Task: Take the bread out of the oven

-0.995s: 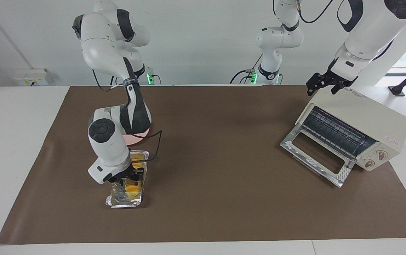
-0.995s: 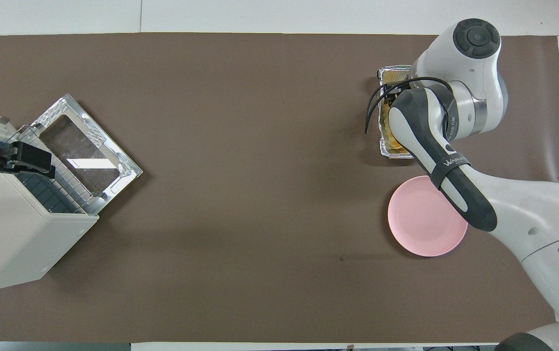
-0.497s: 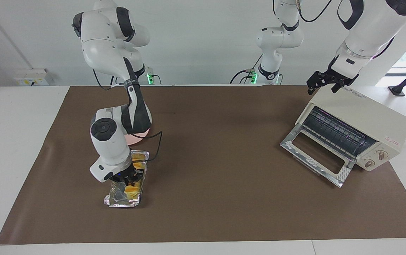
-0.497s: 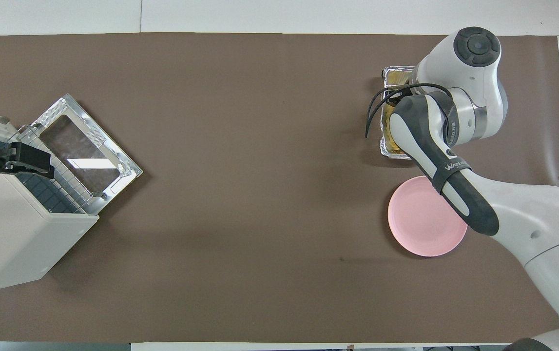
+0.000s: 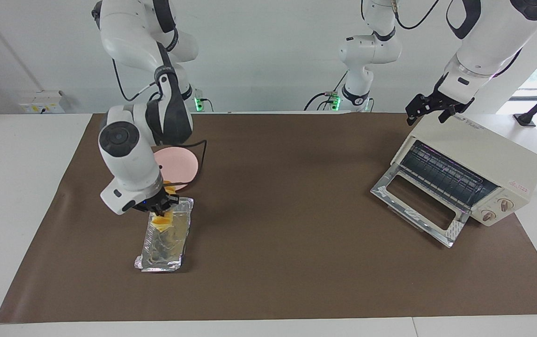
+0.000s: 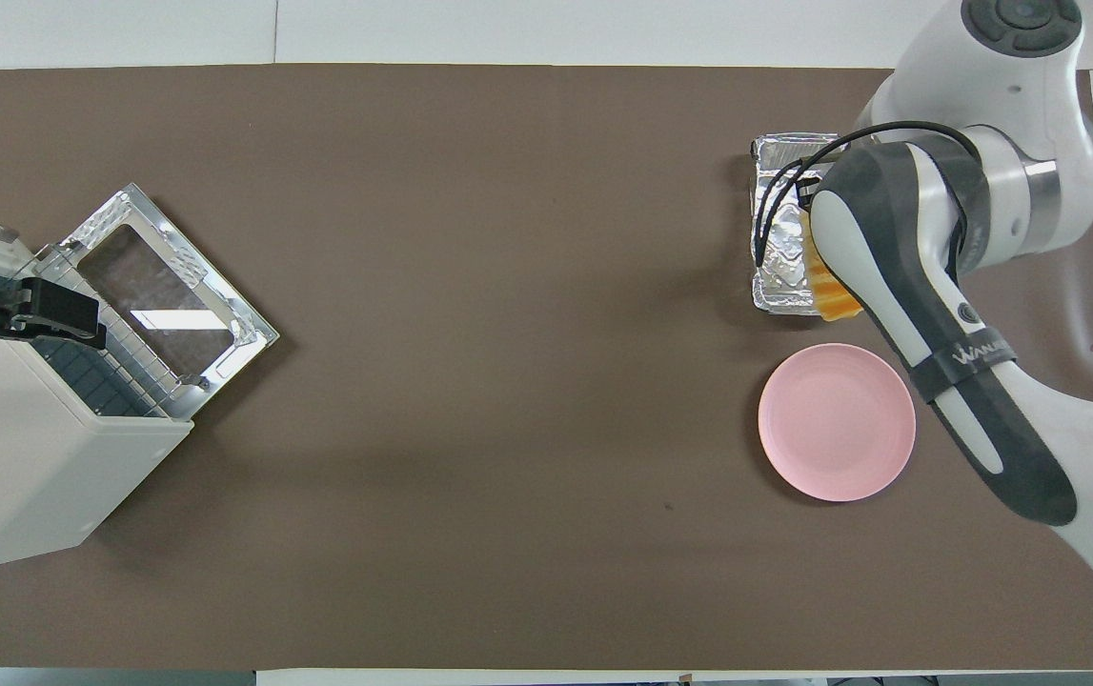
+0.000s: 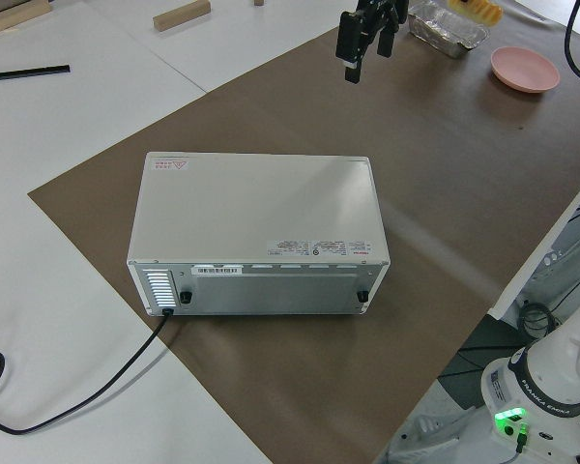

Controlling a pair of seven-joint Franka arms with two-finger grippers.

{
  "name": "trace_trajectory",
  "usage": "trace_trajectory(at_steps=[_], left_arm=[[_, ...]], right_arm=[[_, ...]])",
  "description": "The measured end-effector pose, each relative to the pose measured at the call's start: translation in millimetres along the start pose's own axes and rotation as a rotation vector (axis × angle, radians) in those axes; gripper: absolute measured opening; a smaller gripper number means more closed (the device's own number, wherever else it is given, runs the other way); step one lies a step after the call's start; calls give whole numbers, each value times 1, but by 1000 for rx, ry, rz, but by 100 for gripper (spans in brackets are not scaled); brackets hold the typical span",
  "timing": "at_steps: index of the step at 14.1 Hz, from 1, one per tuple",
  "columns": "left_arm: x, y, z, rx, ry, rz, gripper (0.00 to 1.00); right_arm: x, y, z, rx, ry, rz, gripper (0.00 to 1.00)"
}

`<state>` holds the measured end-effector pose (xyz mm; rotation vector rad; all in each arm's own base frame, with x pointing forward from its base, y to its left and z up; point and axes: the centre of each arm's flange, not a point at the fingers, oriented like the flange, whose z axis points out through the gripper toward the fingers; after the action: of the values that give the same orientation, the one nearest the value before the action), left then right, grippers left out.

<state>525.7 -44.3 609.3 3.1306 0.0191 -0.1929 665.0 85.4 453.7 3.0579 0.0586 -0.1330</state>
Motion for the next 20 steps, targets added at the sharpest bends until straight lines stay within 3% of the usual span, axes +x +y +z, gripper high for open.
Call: trace_trajectory(at_steps=[2, 5, 10, 14, 17, 20], left_arm=[[0, 0, 0, 0, 0, 0, 100], [0, 0, 0, 0, 0, 0, 100], [0, 0, 0, 0, 0, 0, 100], [0, 0, 0, 0, 0, 0, 100], [0, 0, 0, 0, 0, 0, 100], [0, 0, 0, 0, -1, 0, 100]], right_arm=[[-39, -3, -29, 38, -9, 0, 7], [-110, -5, -28, 46, 46, -1, 7], [-203, 0, 72, 58, 141, -17, 7], [-230, 2, 140, 71, 204, -14, 7], [-229, 2, 153, 74, 204, -11, 7], [-221, 4, 140, 75, 207, -7, 37]])
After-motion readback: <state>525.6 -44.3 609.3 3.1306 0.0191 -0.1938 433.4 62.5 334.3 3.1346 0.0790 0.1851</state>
